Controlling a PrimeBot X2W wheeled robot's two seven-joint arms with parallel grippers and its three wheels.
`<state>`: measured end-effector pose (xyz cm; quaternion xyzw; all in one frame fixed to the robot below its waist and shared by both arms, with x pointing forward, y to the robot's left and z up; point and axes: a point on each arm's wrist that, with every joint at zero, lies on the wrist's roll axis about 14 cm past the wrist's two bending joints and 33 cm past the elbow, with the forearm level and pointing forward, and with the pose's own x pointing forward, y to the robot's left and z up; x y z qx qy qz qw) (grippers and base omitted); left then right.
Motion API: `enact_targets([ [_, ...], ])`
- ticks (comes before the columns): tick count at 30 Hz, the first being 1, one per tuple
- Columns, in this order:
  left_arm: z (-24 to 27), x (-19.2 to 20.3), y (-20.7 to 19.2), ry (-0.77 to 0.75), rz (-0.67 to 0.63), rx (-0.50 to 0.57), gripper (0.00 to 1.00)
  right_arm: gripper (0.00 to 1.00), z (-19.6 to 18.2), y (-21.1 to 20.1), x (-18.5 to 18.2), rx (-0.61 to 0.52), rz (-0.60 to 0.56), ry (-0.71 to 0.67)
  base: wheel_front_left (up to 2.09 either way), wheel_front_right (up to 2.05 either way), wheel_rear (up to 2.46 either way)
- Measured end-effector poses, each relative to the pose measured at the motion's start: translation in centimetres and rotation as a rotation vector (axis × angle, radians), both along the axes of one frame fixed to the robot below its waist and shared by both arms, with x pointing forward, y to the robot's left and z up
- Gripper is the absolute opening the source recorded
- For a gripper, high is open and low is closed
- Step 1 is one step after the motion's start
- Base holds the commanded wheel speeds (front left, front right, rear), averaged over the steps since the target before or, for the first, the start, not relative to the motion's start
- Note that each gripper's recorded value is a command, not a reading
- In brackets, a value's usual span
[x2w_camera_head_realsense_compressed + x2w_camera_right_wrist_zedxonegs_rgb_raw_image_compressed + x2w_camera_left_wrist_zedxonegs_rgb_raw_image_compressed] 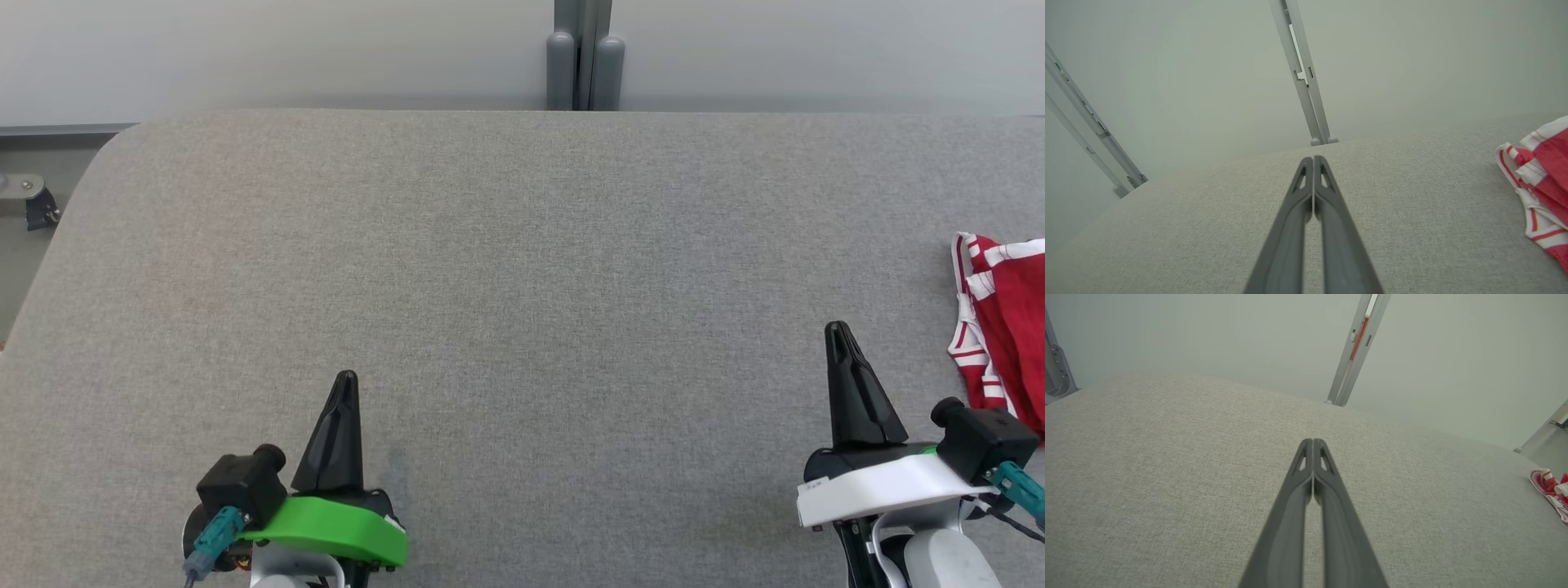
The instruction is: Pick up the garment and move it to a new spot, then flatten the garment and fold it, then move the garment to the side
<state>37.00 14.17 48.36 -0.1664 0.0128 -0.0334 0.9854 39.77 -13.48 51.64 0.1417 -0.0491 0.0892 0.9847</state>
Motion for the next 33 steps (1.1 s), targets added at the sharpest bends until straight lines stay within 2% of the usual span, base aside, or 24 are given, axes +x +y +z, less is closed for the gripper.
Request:
enact_targets([
  [33,-1.1,0.3,3.0,0.105,0.092,-0.485,0.0,0.0,-1.6,-2.8,0.0,0.498,-0.063,0.157,0.0,0.0,0.0],
])
